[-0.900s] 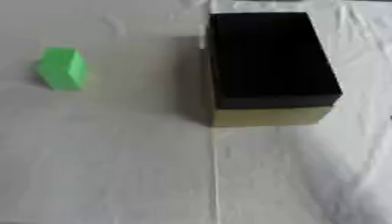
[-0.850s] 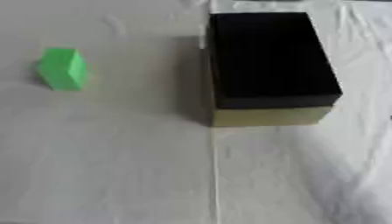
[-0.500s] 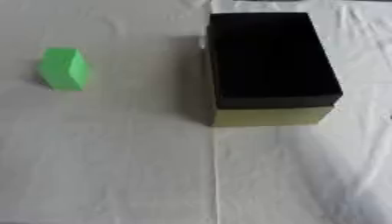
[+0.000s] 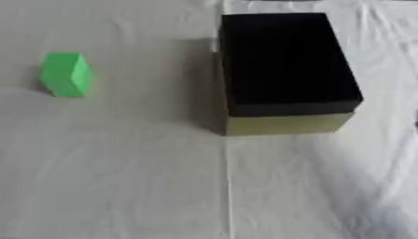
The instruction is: Pick up objects on the table and place them in the box.
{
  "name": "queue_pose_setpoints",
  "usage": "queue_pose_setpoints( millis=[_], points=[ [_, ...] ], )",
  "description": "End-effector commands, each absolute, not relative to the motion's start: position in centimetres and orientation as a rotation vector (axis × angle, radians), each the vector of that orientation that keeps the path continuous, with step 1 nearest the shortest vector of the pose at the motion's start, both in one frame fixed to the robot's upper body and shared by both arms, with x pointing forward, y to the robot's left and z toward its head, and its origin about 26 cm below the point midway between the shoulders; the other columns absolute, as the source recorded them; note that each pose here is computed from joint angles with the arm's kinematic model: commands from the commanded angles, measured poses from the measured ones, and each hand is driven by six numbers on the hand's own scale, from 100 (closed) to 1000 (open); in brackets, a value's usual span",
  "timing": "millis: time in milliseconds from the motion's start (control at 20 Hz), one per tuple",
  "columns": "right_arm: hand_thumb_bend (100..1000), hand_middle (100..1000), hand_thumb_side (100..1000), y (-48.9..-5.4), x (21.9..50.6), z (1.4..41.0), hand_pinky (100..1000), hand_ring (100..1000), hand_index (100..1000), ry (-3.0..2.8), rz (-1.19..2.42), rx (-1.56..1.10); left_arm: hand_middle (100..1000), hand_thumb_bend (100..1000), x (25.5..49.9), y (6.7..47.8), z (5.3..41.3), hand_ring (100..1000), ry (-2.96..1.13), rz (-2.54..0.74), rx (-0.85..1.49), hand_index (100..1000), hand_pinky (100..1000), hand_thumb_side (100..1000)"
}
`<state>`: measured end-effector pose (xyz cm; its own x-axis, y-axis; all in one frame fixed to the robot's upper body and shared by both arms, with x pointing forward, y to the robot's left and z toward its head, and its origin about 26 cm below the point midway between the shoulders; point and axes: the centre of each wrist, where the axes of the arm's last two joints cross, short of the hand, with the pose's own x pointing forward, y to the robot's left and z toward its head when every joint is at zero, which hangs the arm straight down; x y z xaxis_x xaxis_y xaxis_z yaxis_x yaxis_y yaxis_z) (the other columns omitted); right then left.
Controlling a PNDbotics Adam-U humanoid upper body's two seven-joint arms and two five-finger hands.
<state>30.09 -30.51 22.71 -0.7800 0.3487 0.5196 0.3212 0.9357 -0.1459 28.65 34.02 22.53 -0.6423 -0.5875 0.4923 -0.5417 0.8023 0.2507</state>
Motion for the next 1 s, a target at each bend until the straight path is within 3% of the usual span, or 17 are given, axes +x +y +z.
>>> queue_pose_setpoints(
  millis=[50, 200, 400, 750, 1000],
  points=[
    [100, 857, 1000, -31.0, 29.6, 23.8, 878, 833, 843, -2.564, 0.1, -0.513, 706, 514, 28.3, 35.8, 26.1, 645, -2.332, -0.343, 1.025, 814, 622, 862],
    [100, 857, 1000, -31.1, 29.6, 23.8, 878, 833, 842, -2.563, 0.105, -0.521, 714, 520, 28.7, 37.4, 27.8, 654, -2.193, -0.543, 1.134, 821, 629, 856],
    [100, 857, 1000, -31.1, 29.6, 23.9, 878, 834, 842, -2.56, 0.117, -0.527, 767, 596, 29.6, 39.5, 29.2, 710, -2.004, -0.807, 1.179, 859, 668, 855],
    [100, 857, 1000, -31.1, 29.6, 23.8, 878, 834, 842, -2.555, 0.131, -0.522, 801, 801, 31.5, 41.0, 32.5, 767, -1.683, -1.213, 1.176, 864, 713, 687],
    [100, 857, 1000, -31.0, 29.6, 23.8, 878, 834, 842, -2.553, 0.14, -0.513, 819, 857, 32.9, 40.9, 33.8, 793, -1.53, -1.373, 1.129, 862, 734, 644]
  ],
)
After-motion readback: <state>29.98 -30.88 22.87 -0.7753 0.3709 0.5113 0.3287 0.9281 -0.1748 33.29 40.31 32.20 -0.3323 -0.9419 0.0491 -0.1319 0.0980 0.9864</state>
